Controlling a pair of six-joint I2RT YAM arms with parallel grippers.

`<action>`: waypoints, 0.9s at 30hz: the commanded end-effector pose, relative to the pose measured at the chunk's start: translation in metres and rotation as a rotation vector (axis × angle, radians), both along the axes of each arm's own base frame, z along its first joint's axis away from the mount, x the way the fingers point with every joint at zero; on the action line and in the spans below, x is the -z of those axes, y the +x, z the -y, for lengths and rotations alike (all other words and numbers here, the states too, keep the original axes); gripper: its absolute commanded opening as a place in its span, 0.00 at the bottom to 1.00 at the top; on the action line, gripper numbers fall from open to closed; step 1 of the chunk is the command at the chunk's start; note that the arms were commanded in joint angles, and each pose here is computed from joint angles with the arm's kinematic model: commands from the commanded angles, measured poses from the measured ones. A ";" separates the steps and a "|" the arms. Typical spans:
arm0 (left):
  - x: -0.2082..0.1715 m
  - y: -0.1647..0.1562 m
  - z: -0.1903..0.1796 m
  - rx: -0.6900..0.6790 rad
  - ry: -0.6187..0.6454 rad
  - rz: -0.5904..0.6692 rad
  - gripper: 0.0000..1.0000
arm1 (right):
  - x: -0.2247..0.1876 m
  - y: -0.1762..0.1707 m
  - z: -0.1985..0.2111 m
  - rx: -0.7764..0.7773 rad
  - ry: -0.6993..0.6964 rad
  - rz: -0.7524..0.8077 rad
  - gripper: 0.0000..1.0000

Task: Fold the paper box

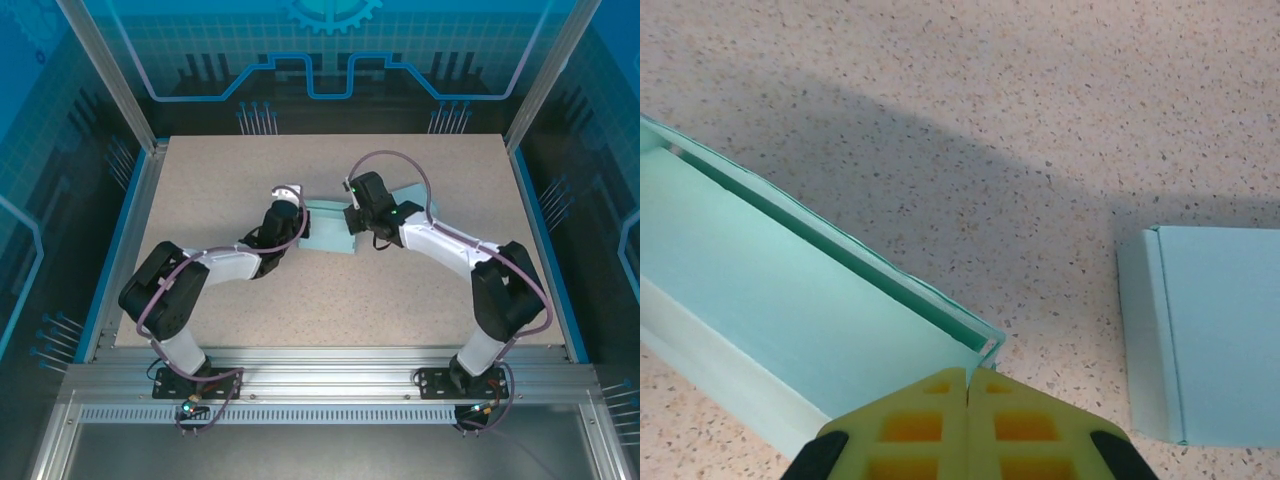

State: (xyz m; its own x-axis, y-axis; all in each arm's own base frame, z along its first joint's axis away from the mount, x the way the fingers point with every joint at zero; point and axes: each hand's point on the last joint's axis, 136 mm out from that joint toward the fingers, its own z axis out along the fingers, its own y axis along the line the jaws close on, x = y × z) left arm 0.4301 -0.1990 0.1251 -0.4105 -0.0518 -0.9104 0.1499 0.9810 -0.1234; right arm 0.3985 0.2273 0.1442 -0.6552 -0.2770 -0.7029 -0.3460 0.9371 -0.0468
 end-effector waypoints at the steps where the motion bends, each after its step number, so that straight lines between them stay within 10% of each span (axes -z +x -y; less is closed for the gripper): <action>1: -0.032 -0.015 0.031 0.122 -0.072 0.121 0.00 | -0.026 -0.008 -0.037 -0.108 0.109 0.096 0.00; 27: 0.008 -0.092 0.016 0.167 -0.048 0.286 0.02 | 0.025 -0.092 -0.054 -0.255 -0.029 0.262 0.00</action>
State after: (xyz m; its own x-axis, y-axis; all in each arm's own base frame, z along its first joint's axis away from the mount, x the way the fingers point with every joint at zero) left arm 0.3590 -0.1841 0.1222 -0.1439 -0.0390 -0.9888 0.1912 0.9793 -0.0664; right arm 0.3298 0.2500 0.1298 -0.3875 -0.4073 -0.8270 -0.4174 0.8774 -0.2365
